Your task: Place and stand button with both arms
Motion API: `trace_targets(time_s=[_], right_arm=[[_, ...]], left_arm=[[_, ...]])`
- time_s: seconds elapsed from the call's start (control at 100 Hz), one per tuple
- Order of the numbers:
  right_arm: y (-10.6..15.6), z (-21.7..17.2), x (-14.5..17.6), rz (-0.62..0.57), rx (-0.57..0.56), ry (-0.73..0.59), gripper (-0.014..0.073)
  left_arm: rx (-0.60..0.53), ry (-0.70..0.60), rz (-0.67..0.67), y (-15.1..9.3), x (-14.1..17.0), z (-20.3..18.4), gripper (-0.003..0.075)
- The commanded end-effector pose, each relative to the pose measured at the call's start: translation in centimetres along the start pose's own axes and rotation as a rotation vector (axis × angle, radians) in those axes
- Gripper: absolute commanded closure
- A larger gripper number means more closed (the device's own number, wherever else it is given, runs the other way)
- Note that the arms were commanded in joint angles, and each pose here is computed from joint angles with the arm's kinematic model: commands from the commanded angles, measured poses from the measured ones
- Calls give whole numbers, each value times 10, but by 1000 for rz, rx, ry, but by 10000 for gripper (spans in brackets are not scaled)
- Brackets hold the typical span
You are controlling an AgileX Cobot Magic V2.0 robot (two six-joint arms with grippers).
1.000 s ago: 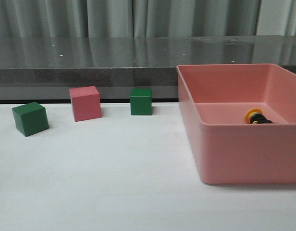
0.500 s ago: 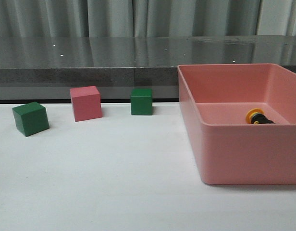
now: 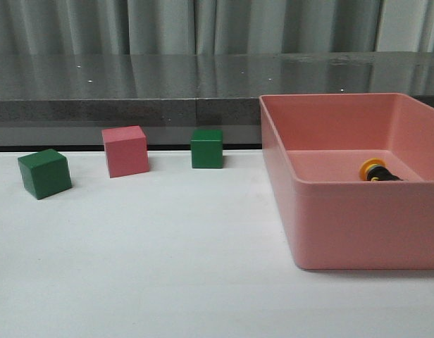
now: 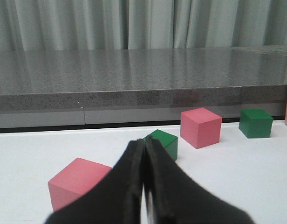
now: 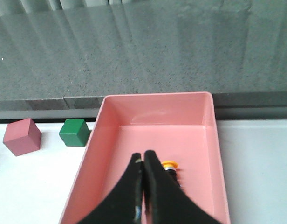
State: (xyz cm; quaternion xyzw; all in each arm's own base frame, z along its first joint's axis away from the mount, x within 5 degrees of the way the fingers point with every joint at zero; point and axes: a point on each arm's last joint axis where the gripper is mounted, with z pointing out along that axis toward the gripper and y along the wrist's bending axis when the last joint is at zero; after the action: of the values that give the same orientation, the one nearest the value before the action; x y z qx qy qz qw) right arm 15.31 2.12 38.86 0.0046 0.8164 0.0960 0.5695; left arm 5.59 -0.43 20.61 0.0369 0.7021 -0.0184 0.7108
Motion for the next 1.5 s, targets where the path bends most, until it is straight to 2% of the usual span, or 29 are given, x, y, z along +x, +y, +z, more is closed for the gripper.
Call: trace_targets(time_s=[0.0,0.13,0.23,0.33,0.35,0.42,0.51,0.67,0.79,1.12,1.49], right_arm=[[4,20,-27,-9,-9,-9,672],[3,64,-35,-73,1,116,667],[2,94,-32,-90,6,212,586],[-1,118,-25,-87,12,297,369],[-1,122,-23,-87,13,310,288],[-3,135,-16,-109,12,347,91],[-1,147,-9,-177,-7,372,-57],[11,166,1,-259,-46,380,8],[14,185,15,-307,-47,425,22],[4,236,57,-323,-1,549,22],[-15,267,93,-306,34,655,22]], left_arm=[[9,-64,-16,-1,6,0,740],[9,-64,-16,-1,6,0,740],[9,-64,-16,-1,6,0,740],[9,-64,-16,-1,6,0,740],[9,-64,-16,-1,6,0,740],[9,-64,-16,-1,6,0,740],[9,-64,-16,-1,6,0,740],[9,-64,-16,-1,6,0,740],[9,-64,-16,-1,6,0,740],[9,-64,-16,-1,6,0,740],[9,-64,-16,-1,6,0,740]])
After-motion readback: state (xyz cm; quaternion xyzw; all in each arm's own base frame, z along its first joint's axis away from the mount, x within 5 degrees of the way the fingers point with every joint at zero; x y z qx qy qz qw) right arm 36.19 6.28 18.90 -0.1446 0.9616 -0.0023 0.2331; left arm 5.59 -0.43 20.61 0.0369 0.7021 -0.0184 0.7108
